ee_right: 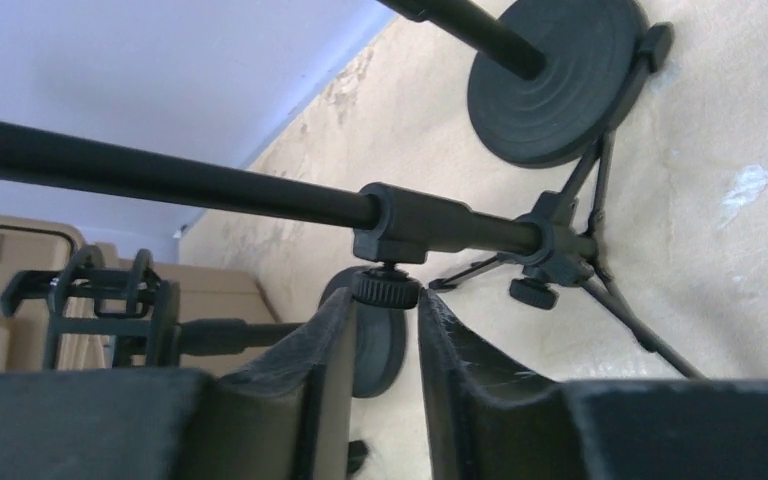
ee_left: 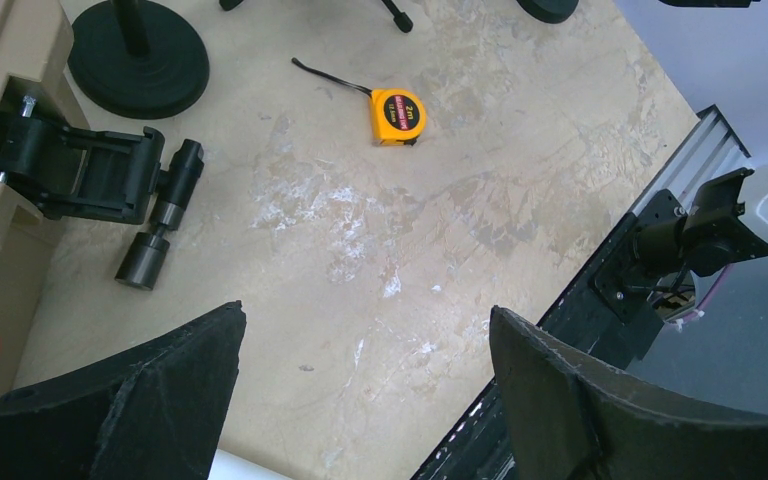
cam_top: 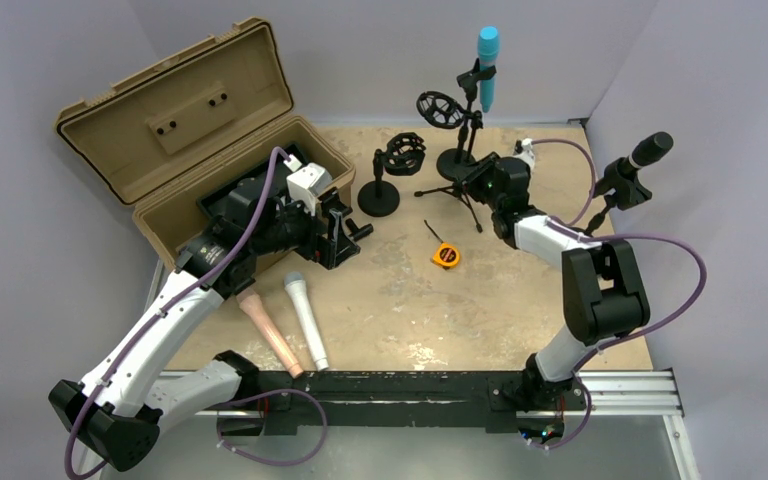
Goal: Remove the microphone from the stand
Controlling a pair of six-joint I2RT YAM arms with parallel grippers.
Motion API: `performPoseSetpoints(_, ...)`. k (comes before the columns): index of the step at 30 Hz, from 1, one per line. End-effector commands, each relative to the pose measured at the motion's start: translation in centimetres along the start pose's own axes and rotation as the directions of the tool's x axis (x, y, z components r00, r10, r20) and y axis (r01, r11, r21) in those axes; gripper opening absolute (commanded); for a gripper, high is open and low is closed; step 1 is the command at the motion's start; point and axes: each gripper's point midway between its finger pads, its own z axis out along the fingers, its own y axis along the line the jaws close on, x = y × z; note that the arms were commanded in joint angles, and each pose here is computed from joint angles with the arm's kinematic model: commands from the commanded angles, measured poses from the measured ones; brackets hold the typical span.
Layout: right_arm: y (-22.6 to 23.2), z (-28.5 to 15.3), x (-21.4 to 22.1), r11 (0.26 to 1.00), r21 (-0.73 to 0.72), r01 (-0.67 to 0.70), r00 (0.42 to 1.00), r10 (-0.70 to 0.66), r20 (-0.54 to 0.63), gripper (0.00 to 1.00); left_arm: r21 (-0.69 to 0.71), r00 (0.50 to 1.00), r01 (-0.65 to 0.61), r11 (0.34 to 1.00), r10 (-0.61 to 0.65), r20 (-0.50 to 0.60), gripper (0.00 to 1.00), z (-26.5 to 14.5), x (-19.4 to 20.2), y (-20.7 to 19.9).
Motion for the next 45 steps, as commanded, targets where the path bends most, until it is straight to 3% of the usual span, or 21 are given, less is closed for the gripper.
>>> performPoseSetpoints(1, 0.4, 0.6, -1.7, 1.0, 0.026, -0.004, 0.998, 0.002, 0.064, 0.16, 0.019, 0.998, -0.042, 0.999, 0.041, 0.054, 0.89, -0.9, -1.8, -0.9)
performPoseSetpoints(4, -0.7, 0.3, -2.3, 0.995, 0.085, 0.048, 0.994, -0.057, 0.096, 0.0, 0.019, 0.998, -0.043, 0.999, 0.042, 0.056, 0.89, -0.9, -1.8, -0.9)
performPoseSetpoints(9, -2.1, -0.9, -4.4, 0.958, 0.203, 0.203, 0.959, -0.236, 0.156, 0.0, 0.02, 0.997, -0.044, 0.999, 0.042, 0.058, 0.89, -1.0, -1.9, -1.0)
performPoseSetpoints(13, 0.7, -2.5, -4.9, 0.946, 0.081, 0.315, 0.931, -0.325, 0.168, 0.0, 0.026, 0.997, -0.044, 0.999, 0.042, 0.061, 0.89, -1.0, -2.0, -1.1)
performPoseSetpoints(14, 1.6, -2.6, -4.9, 0.943, 0.04, 0.33, 0.929, -0.332, 0.163, 0.07, 0.029, 0.997, -0.042, 0.999, 0.04, 0.06, 0.89, -1.0, -1.9, -1.1)
performPoseSetpoints(17, 3.3, -2.6, -4.8, 0.947, -0.022, 0.319, 0.938, -0.312, 0.15, 0.43, 0.029, 0.997, -0.042, 0.999, 0.04, 0.058, 0.89, -1.0, -1.9, -1.1)
performPoseSetpoints(19, 4.0, -2.2, -4.9, 0.954, -0.038, 0.298, 0.946, -0.29, 0.146, 0.54, 0.025, 0.997, -0.043, 0.999, 0.042, 0.059, 0.89, -1.0, -1.9, -1.1)
performPoseSetpoints(24, 5.3, -2.9, -5.8, 0.954, -0.05, 0.297, 0.945, -0.286, 0.158, 0.56, 0.01, 0.997, -0.045, 0.999, 0.044, 0.056, 0.89, -1.0, -1.8, -0.8)
performPoseSetpoints(32, 9.1, -6.5, -10.0, 0.886, -0.067, 0.459, 0.86, -0.425, 0.283, 0.74, 0.023, 0.997, -0.044, 0.999, 0.043, 0.058, 0.89, -0.9, -1.8, -1.0)
performPoseSetpoints(37, 12.1, -7.1, -10.9, 0.844, -0.133, 0.519, 0.834, -0.466, 0.296, 0.76, 0.014, 0.997, -0.045, 0.999, 0.044, 0.056, 0.89, -0.9, -1.7, -0.9)
performPoseSetpoints(45, 13.7, -5.5, -10.3, 0.697, -0.177, 0.695, 0.713, -0.636, 0.294, 0.81, 0.005, 0.997, -0.05, 0.999, 0.05, 0.054, 0.89, -0.7, -1.6, -0.7)
